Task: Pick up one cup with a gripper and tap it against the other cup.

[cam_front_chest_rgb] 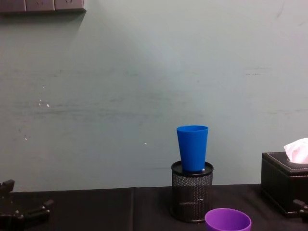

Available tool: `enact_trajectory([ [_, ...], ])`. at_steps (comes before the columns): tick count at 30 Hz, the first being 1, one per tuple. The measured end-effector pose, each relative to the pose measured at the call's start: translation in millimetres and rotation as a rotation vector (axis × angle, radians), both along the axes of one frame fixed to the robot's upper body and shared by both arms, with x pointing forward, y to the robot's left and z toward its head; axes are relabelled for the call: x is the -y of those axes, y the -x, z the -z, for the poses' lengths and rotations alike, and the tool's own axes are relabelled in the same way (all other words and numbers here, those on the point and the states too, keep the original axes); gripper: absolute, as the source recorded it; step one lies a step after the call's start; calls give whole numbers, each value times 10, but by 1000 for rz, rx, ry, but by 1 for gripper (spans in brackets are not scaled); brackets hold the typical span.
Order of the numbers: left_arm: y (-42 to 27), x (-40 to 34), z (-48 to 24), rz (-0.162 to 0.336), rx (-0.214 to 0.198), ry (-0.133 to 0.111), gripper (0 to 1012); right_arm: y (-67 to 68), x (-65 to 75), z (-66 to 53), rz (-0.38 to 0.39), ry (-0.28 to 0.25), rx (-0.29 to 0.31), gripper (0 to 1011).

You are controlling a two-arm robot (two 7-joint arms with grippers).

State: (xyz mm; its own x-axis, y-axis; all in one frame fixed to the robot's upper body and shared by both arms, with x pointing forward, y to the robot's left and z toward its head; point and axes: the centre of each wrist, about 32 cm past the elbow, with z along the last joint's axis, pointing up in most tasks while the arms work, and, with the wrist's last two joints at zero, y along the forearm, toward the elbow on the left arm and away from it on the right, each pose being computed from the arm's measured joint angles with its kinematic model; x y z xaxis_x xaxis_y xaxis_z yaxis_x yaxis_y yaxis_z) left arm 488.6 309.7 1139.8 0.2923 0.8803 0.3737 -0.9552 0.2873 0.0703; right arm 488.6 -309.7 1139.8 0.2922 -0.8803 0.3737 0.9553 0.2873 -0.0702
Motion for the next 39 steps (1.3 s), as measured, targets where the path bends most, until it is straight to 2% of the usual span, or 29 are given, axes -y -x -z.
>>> enact_trajectory([
  [39,0,0,0,0,0,0,1005,0,0,0,0,0,0,1003],
])
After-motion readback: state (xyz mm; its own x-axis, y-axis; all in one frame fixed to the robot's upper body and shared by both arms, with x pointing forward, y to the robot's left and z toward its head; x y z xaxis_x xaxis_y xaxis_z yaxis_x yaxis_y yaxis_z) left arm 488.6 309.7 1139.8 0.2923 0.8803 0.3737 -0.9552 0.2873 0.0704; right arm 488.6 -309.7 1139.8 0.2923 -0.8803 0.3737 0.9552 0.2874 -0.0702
